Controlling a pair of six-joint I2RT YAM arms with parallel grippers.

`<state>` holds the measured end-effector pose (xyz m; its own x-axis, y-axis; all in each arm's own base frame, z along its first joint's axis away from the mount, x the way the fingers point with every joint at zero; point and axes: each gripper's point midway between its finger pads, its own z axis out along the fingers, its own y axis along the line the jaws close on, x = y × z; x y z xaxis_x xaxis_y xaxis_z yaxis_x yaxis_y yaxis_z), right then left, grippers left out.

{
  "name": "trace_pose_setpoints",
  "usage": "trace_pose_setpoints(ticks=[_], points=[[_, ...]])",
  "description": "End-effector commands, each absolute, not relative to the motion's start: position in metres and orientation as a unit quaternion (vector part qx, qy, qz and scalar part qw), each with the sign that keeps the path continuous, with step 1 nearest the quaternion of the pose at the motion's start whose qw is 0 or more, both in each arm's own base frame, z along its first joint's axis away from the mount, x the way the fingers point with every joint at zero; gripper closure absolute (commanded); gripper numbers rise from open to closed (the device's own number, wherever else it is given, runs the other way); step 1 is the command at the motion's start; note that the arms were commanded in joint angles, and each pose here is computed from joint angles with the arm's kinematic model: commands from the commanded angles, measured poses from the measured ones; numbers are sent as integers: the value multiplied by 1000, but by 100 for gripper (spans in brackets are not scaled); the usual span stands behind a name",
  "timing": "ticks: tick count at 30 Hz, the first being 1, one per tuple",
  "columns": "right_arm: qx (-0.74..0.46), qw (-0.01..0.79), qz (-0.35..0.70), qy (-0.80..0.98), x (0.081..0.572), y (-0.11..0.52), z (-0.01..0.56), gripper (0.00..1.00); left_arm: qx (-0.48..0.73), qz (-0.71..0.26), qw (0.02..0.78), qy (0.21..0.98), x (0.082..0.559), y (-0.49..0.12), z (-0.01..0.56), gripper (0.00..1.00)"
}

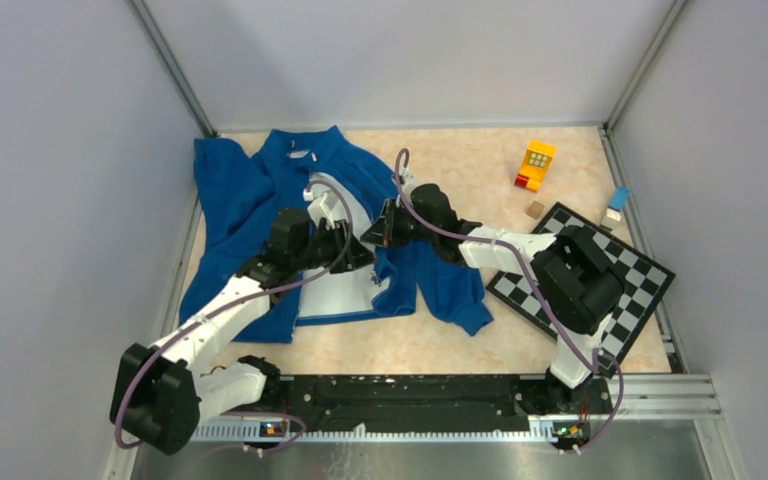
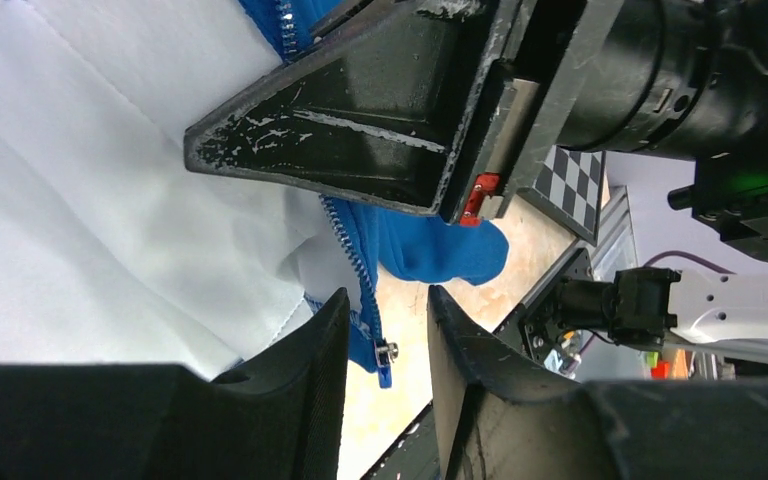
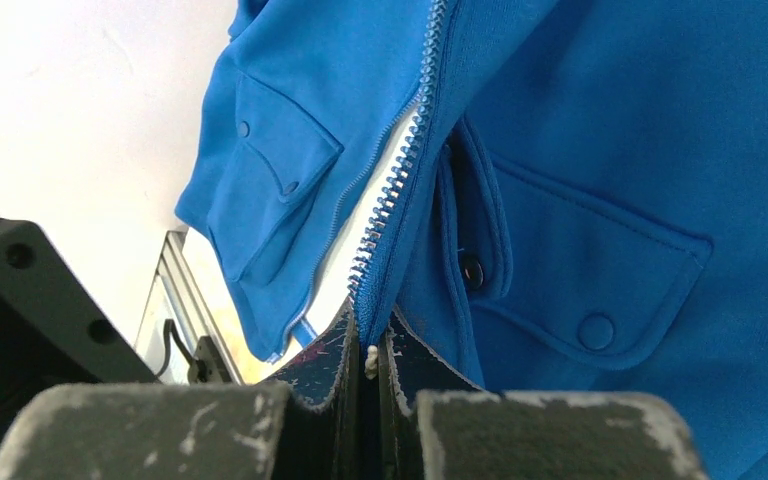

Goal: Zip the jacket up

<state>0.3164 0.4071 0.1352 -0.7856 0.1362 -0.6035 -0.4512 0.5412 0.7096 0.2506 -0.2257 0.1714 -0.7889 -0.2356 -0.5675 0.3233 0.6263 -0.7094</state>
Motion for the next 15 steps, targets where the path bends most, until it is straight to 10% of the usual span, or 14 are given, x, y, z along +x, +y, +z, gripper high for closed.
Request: trace_pose_setpoints(ticks=[1, 12, 15], points=[[-112, 348, 502, 784, 318, 409, 177, 100, 60, -460, 334, 820, 258, -239, 179, 64], [-120, 347, 498, 785, 315, 406, 180, 100, 79, -465, 310, 826, 260, -246, 162, 87], [-135, 358, 469, 796, 317, 399, 176, 75, 92, -467, 320, 819, 260, -247, 164, 96]])
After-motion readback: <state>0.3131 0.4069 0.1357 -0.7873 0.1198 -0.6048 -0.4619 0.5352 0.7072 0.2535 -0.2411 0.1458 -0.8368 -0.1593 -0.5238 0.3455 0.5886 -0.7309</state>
